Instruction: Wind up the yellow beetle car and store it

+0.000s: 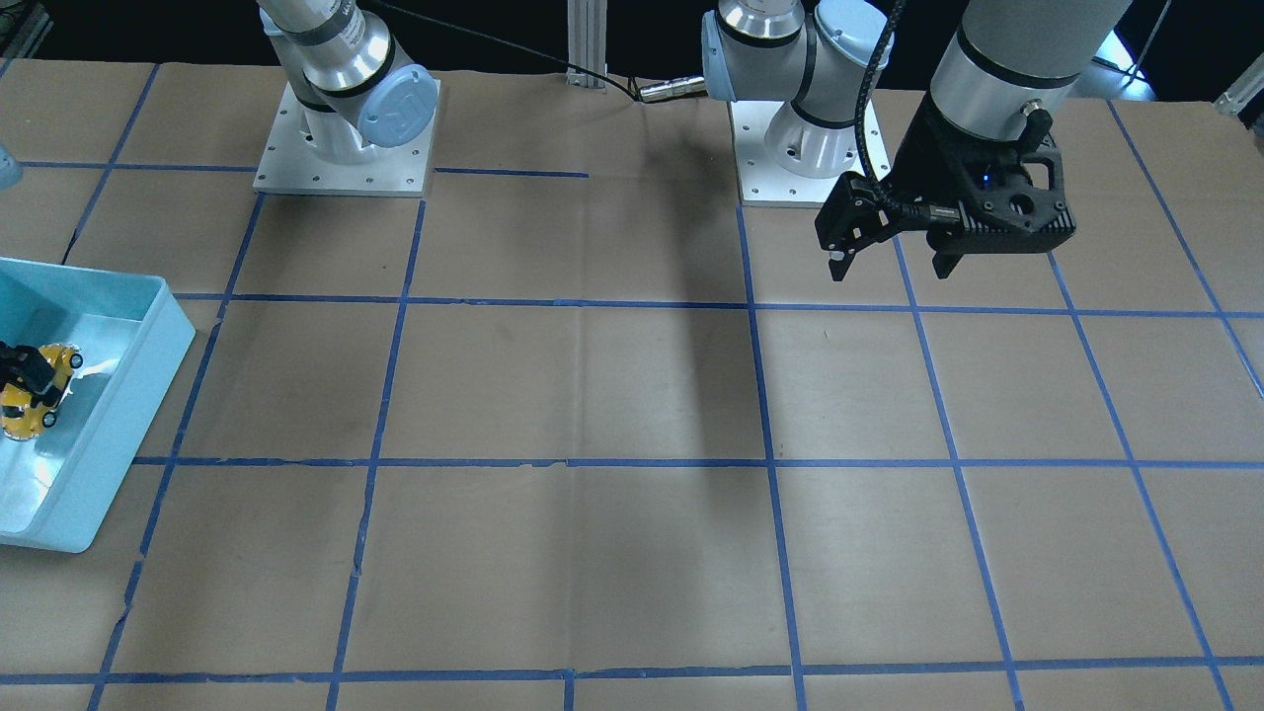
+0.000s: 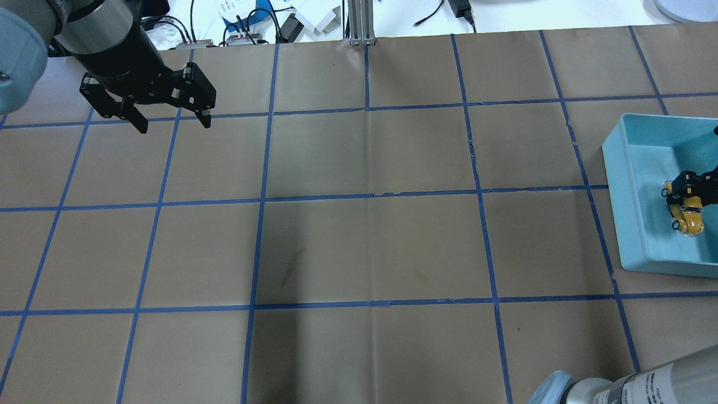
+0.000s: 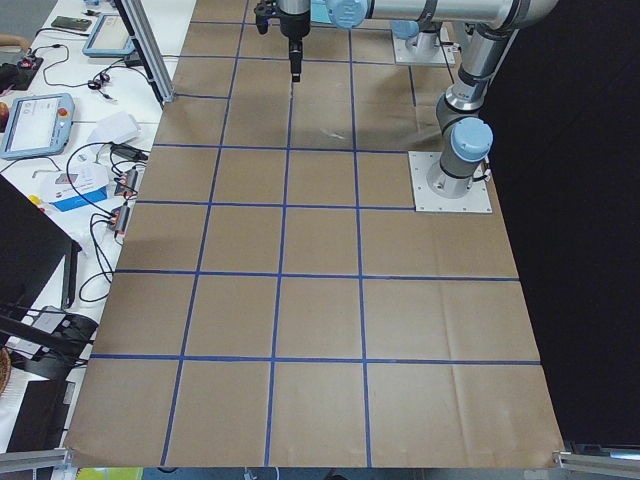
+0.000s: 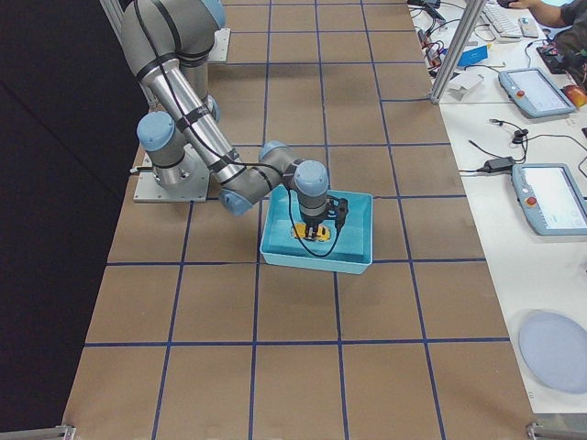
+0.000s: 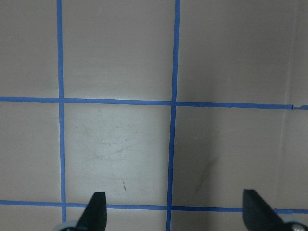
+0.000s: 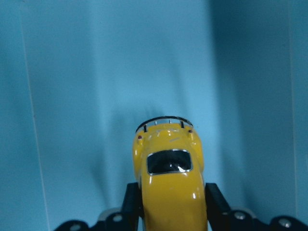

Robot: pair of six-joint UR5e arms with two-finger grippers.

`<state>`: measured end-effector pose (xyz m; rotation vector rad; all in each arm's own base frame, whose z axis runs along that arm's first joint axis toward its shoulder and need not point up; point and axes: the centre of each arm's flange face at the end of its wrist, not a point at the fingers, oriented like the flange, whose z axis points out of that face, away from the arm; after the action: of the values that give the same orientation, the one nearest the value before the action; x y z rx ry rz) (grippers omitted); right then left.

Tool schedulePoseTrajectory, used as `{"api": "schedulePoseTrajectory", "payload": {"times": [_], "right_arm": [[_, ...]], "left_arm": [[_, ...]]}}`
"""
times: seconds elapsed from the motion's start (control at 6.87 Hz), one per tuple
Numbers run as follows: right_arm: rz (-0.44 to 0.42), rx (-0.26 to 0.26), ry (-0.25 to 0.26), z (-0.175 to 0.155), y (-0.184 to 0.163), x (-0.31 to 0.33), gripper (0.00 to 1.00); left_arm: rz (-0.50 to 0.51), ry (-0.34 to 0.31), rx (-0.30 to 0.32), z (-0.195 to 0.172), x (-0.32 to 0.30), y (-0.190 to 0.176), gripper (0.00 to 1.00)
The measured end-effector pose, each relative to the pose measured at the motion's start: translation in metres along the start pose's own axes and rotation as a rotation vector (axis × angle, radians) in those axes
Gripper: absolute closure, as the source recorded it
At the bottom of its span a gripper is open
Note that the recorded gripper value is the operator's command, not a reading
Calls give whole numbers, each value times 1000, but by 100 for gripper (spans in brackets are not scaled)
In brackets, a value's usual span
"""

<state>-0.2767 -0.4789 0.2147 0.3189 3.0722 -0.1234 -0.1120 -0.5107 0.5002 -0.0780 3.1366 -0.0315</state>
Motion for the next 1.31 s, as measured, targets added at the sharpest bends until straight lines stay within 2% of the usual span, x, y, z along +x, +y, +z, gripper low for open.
{"api": "schedulePoseTrajectory", "payload": {"times": [0.15, 0.29, 0.44, 0.73, 0.87, 1.02, 1.31], "right_arm": [[3, -6, -2, 3, 1, 0, 33], [6, -12, -4, 4, 1, 0, 0], [7, -17, -5, 5, 1, 0, 0], [3, -27, 31, -3, -1, 3, 0], [-6, -9, 54, -19, -10, 5, 0], [-20, 7, 65, -47, -25, 2, 0], [-33, -14, 52, -124, -55, -35, 0]], "left_arm": [[0, 0, 0, 0, 0, 0, 0], [1, 0, 0, 0, 0, 0, 0], [1, 0, 0, 0, 0, 0, 0], [5, 0, -2, 1, -1, -1, 0], [20, 3, -2, 1, -1, -1, 0], [32, 11, -2, 1, -1, -2, 0], [39, 22, -6, 3, -2, -2, 0]]}}
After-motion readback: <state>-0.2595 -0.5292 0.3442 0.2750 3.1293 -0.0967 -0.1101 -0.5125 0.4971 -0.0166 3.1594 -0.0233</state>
